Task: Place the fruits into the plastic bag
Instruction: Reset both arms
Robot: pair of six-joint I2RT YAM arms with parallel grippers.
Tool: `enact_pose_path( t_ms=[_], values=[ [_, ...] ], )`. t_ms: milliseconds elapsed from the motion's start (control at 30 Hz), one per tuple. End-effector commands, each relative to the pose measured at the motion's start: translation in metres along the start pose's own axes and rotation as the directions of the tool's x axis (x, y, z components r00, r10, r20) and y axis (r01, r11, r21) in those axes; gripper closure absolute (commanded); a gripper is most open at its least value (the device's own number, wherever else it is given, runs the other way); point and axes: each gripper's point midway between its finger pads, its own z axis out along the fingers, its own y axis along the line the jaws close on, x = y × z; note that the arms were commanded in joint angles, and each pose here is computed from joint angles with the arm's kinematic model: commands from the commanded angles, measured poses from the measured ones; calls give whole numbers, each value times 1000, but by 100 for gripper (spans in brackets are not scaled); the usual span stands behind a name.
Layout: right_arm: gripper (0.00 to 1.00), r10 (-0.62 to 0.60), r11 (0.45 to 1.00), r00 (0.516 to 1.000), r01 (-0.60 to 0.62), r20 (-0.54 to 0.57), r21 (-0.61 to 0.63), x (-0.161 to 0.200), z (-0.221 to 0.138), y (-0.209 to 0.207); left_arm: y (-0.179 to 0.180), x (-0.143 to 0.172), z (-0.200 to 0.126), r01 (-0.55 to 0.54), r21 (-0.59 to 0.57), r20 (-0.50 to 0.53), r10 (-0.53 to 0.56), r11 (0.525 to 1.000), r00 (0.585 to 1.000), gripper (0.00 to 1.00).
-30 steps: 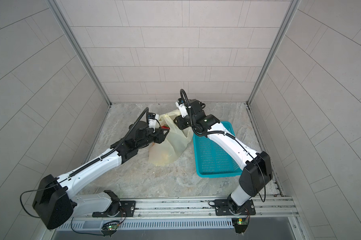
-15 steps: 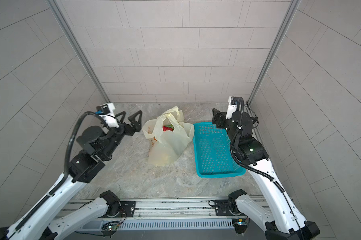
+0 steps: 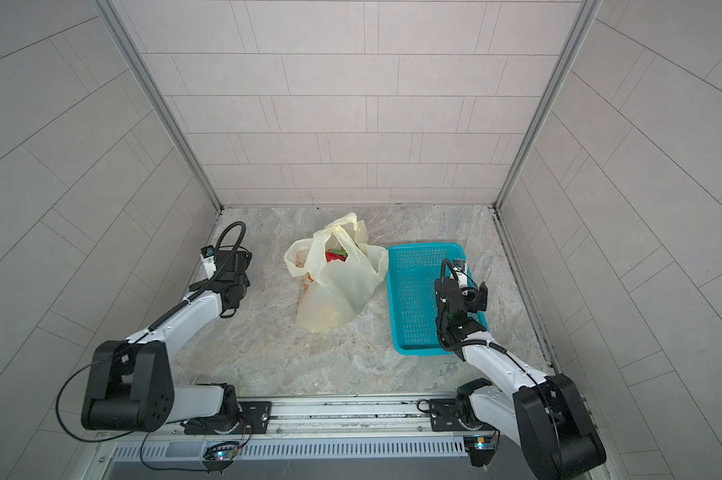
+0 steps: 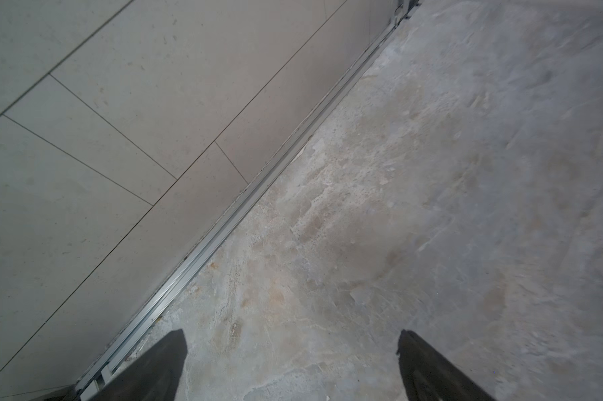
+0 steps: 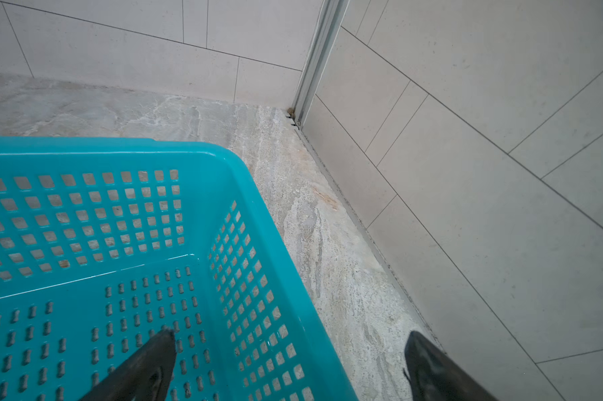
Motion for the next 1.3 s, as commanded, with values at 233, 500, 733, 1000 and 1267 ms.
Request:
enact_pose_path(
  t_ms=[233,500,733,1000,1267],
  values=[
    [1,27,1000,997,-26,73,-12,-12,39,23,-42,-20,22,28,131,263,-62,991,963,0],
    [1,70,966,993,-44,94,-257,8,60,50,-89,2,2,-129,352,381,-16,927,924,0],
    [1,61,964,991,-28,117,-264,6,57,53,-101,1,7,-158,407,386,-13,899,922,0],
    [1,36,929,995,2,97,-370,5,62,70,-100,2,9,-146,429,370,-26,891,928,0],
    [1,68,909,996,-37,60,-416,6,70,70,-101,2,10,-150,425,368,-19,892,930,0]
  ],
)
